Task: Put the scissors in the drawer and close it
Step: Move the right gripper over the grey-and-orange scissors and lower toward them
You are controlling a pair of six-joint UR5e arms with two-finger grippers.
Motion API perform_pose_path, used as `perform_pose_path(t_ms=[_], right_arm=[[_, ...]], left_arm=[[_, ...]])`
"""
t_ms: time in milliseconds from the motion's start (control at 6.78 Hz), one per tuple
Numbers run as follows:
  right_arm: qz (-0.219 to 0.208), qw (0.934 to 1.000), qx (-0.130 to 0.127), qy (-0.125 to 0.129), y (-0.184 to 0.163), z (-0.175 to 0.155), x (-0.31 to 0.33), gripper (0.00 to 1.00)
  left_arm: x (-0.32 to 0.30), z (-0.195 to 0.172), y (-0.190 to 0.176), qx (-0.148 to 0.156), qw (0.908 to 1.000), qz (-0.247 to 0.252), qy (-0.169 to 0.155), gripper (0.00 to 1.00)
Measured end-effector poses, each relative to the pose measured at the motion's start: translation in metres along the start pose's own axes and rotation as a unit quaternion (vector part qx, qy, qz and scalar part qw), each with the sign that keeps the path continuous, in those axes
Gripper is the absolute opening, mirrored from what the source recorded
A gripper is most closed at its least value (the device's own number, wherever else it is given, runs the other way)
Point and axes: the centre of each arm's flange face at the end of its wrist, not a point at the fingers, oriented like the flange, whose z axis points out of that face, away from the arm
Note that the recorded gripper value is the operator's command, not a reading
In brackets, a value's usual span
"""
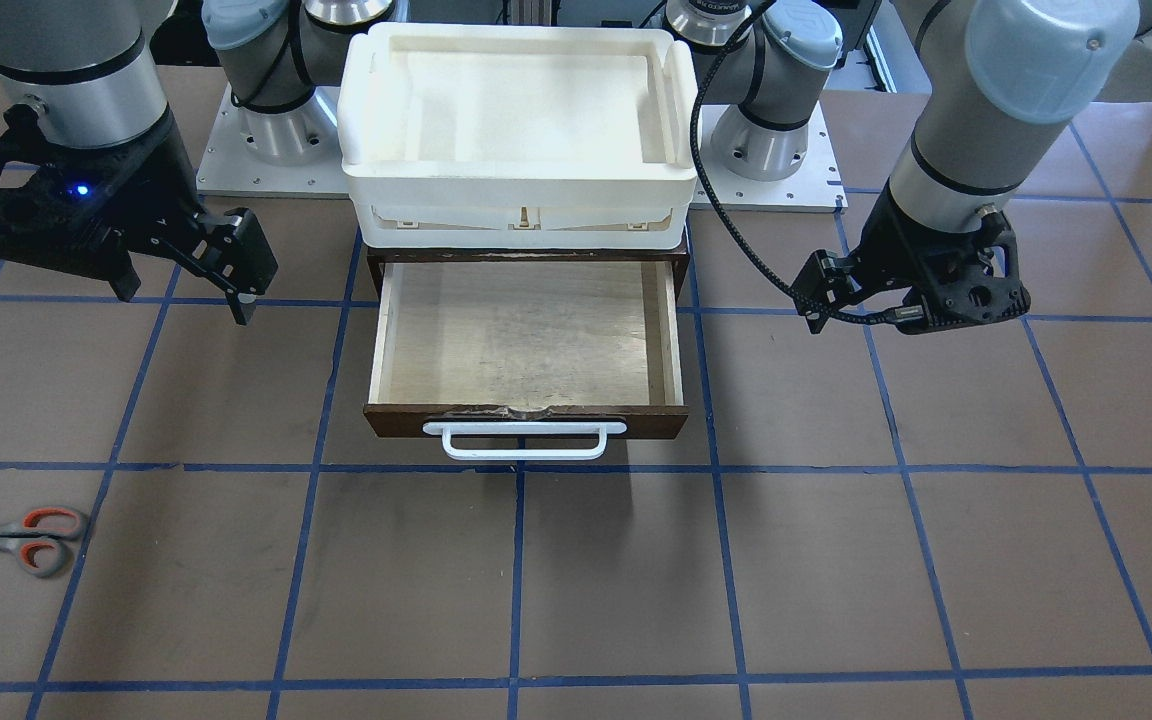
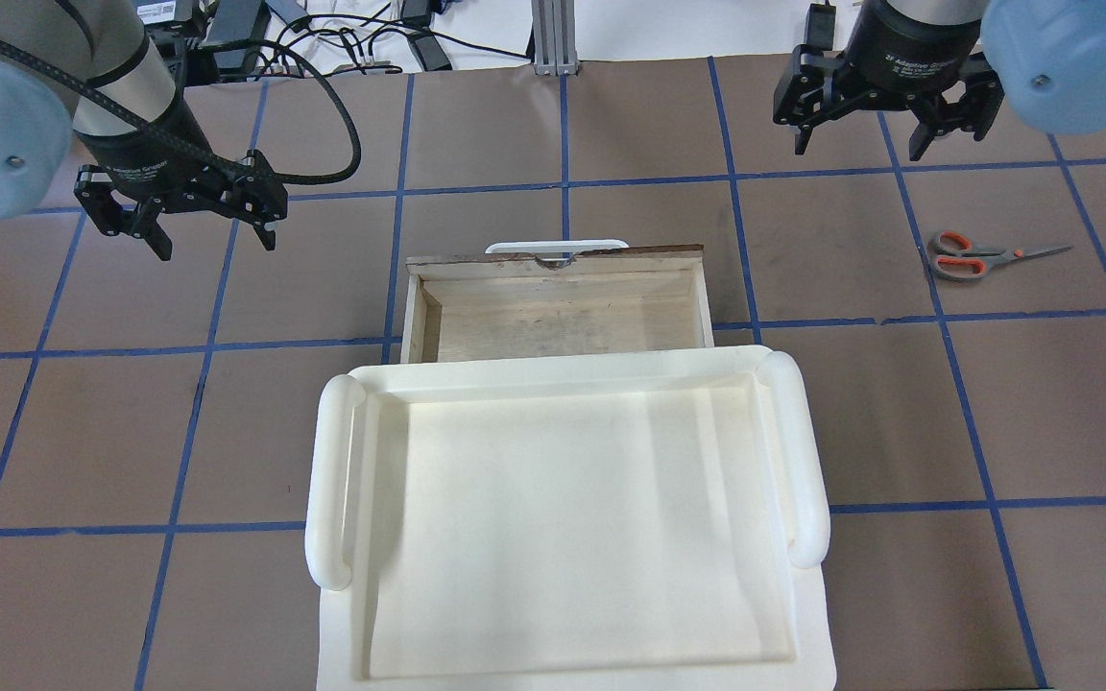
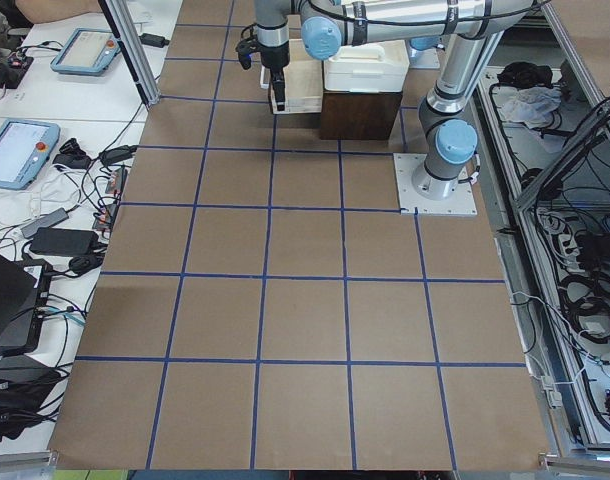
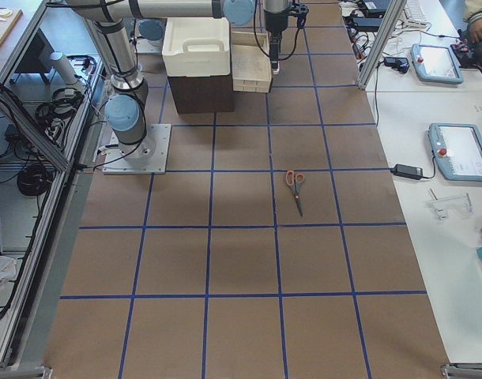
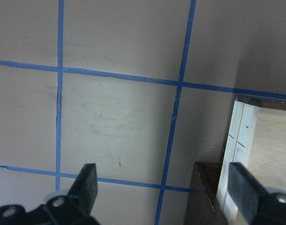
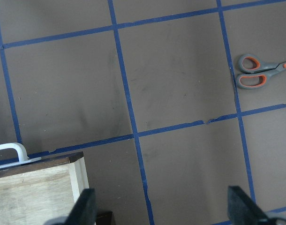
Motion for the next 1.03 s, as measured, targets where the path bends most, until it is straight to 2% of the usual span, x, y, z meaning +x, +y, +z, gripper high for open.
perform_pose_path(t_ms=[590, 885, 1032], right_arm=[[0.012, 0.9999, 0.005, -0.004, -0.007, 0.004, 0.004, 1.0], [0.072, 0.9973, 0.009, -0.005, -0.032, 0.021, 0.035, 1.0], [0.108, 0.9939, 0.02, -0.011, -0.058, 0.043, 0.059, 1.0]], left_arm=[[-0.001, 0.009, -0.007, -0.003, 1.0, 0.004, -0.002, 1.0], [-0.001, 0.006, -0.006, 0.0, 1.0, 0.004, -0.001, 1.0], [-0.001, 0.005, -0.005, 0.001, 1.0, 0.004, -0.001, 1.0]])
